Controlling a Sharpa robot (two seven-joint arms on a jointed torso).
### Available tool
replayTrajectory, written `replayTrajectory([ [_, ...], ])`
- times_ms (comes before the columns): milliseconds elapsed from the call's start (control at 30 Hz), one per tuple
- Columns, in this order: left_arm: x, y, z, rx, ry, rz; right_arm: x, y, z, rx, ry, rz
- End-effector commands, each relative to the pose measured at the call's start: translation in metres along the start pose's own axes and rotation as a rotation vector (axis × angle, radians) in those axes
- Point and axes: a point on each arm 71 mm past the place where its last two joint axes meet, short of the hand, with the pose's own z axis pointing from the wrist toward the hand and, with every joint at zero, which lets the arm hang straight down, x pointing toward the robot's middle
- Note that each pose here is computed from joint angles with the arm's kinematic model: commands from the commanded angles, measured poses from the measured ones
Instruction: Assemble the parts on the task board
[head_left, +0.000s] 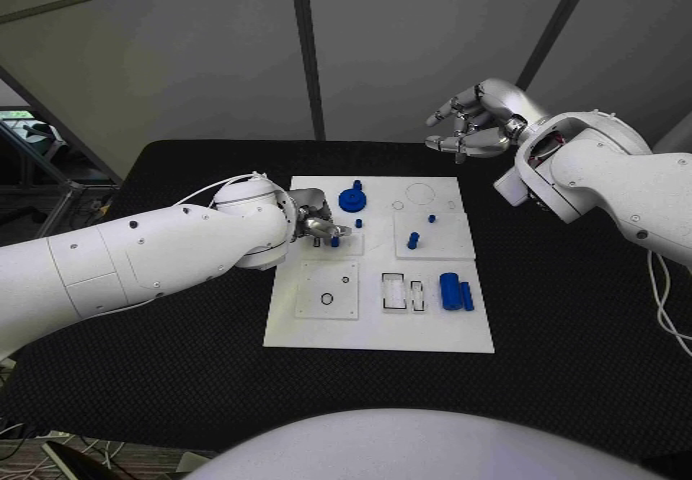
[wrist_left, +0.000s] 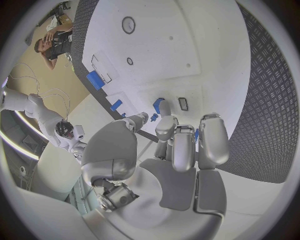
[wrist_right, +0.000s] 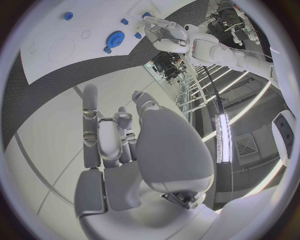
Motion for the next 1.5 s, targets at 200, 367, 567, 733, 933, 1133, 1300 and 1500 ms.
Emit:
replayTrajectory([
  [200,-0.0005,-0.0011,0.0002,-0.003,0.007,0.008,0.000,0.001,0.001,-0.005,0.004,-0.003],
  [367,-0.0015,0.0001,-0.0009,-0.003,0.005,0.006,0.000,0.001,0.001,-0.004,0.004,-0.003],
  [567,-0.0200,0.0011,-0.0074,0.007,-0.027,-0.033,-0.001,-0.001,0.001,0.002,0.001,-0.005],
  [733,-0.0485,0.0072,-0.0136,0.008,-0.032,-0.085,-0.002,-0.004,0.001,0.008,-0.001,-0.007],
  [933,-0.0877,0.0162,-0.0122,-0.023,-0.008,-0.072,-0.002,-0.005,0.003,0.012,-0.001,-0.007],
  [1133,-0.1078,0.0215,0.0013,-0.075,0.012,-0.030,-0.001,-0.005,0.004,0.011,0.000,-0.009],
  [1300,-0.1123,0.0258,0.0140,-0.115,0.022,-0.014,0.001,-0.005,0.005,0.010,0.003,-0.008],
  [1500,-0.1098,0.0290,0.0267,-0.152,0.050,0.001,0.003,-0.004,0.005,0.008,0.007,-0.007],
])
